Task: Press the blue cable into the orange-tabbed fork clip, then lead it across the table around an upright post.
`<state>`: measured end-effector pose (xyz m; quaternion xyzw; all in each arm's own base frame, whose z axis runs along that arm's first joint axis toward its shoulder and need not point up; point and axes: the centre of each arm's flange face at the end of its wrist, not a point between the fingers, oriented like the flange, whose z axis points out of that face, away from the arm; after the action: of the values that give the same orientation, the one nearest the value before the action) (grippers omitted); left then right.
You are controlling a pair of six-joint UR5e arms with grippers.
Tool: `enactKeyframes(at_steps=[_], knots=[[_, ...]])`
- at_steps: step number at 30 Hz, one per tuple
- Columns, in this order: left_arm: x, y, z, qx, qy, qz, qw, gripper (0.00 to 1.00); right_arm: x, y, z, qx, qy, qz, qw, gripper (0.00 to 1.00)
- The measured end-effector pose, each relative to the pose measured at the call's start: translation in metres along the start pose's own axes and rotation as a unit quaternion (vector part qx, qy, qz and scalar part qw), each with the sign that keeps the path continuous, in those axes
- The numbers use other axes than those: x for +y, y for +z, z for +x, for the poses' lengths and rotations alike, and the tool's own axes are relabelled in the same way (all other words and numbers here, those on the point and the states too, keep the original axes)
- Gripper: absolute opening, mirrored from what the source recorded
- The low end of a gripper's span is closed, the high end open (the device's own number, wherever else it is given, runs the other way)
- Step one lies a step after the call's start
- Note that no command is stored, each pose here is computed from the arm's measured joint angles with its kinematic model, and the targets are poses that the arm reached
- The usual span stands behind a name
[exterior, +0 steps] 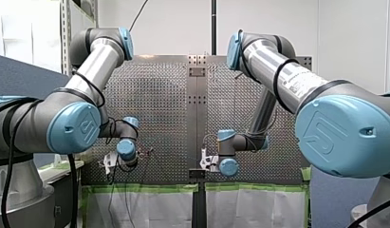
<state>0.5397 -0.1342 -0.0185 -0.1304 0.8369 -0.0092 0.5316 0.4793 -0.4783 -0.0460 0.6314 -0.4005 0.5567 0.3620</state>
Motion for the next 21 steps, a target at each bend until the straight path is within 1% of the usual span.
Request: enactKeyframes(at_steps=[3,6,8,13,17,21], knots=[[-0.002,-0.007,0.004,0.007,-0.002,0.013,0.9999,1.00,0.000,0.000,0.000,0.000,-0.0004,0.000,1.0000,0.00],[-0.004,-0.016,0.003,0.007,-0.004,0.029,0.9996,1.00,-0.001,0.000,0.000,0.000,-0.0007,0.001,1.0000,0.00],[-0.005,-0.020,0.000,0.004,-0.006,0.037,0.9993,1.00,-0.001,-0.001,0.000,0.000,-0.0008,0.001,1.0000,0.00],[-0.010,-0.035,-0.007,-0.010,-0.014,0.064,0.9978,1.00,-0.002,-0.001,0.000,0.000,-0.0009,0.000,1.0000,0.00],[-0.012,-0.049,-0.013,-0.018,-0.013,0.075,0.9969,1.00,-0.002,-0.001,-0.001,-0.001,-0.0011,0.001,1.0000,0.00],[-0.013,-0.063,-0.020,-0.034,-0.012,0.082,0.9960,1.00,-0.002,-0.001,-0.002,-0.002,-0.0013,0.001,1.0000,0.00]])
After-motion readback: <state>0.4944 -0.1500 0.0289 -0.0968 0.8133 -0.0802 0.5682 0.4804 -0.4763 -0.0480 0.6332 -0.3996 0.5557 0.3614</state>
